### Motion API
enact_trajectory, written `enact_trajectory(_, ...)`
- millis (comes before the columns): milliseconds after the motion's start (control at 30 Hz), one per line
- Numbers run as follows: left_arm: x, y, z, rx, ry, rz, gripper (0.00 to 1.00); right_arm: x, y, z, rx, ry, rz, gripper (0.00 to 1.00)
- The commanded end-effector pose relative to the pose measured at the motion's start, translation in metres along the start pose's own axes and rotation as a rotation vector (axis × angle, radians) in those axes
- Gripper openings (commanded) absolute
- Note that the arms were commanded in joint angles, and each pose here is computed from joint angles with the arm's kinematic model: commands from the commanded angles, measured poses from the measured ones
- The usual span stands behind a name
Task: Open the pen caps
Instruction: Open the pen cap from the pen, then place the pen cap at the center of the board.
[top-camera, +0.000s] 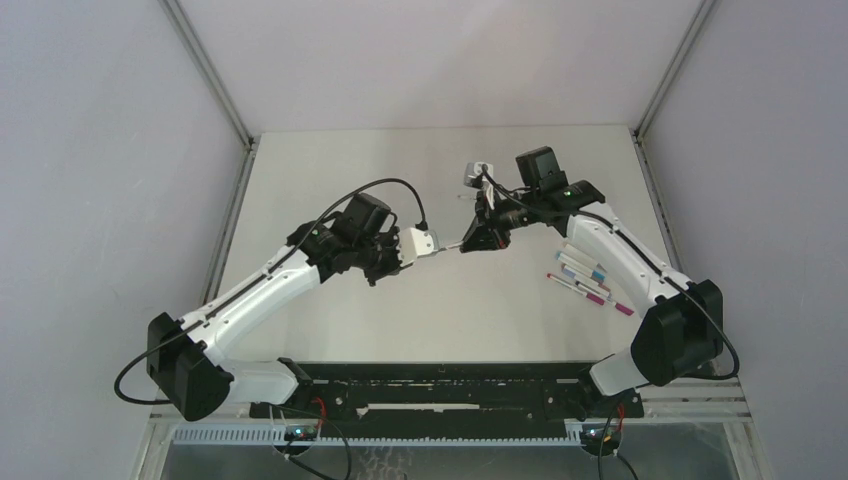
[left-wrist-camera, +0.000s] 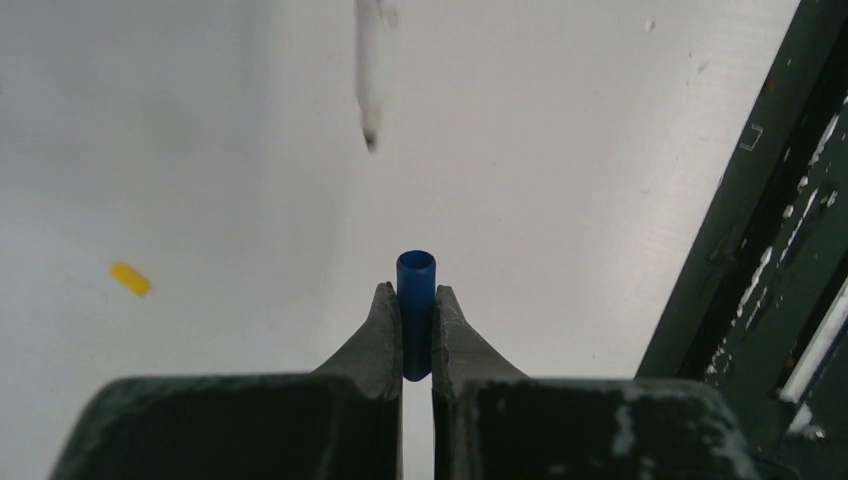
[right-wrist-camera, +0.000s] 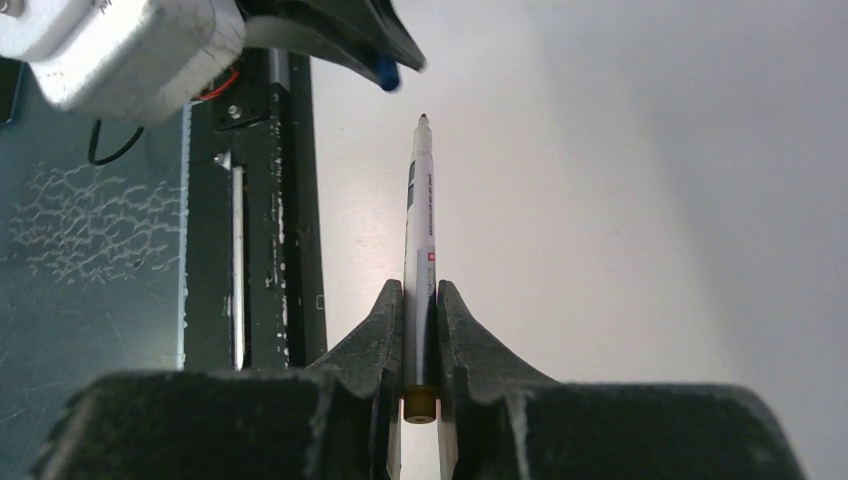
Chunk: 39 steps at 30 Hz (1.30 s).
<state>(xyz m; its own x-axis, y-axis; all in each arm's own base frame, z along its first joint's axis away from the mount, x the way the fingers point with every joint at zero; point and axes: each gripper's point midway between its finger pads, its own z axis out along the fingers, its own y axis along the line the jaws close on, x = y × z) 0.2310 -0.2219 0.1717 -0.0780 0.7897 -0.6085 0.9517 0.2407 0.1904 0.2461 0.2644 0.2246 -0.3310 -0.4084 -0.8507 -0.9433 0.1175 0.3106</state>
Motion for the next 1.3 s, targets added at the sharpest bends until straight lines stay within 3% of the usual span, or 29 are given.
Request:
enact_trajectory(0,0.020,-0.007,-0.008,0.007,0.069,-0.025,0.00,-0.009,-0.001,-0.013,0.038,-0.004,-0.026,0.00)
enact_trajectory(233,0.016,-0.019,-0.014,0.063,0.039,-0.006,0.00,-0.009,0.000,-0.018,0.055,0.001,-0.060,0.00)
enact_trajectory(467,0.017,-0.010,-0.014,0.012,0.044,-0.014,0.00,-0.012,0.001,-0.021,0.061,-0.009,-0.065,0.00)
enact_trajectory(867,0.026,0.028,-0.010,-0.127,0.061,-0.135,0.00,-0.026,-0.034,-0.052,0.178,-0.148,0.094,0.00)
enact_trajectory(1267,0.101,0.071,0.020,-0.203,0.257,-0.343,0.00,-0.024,-0.057,-0.065,0.249,-0.184,0.165,0.00)
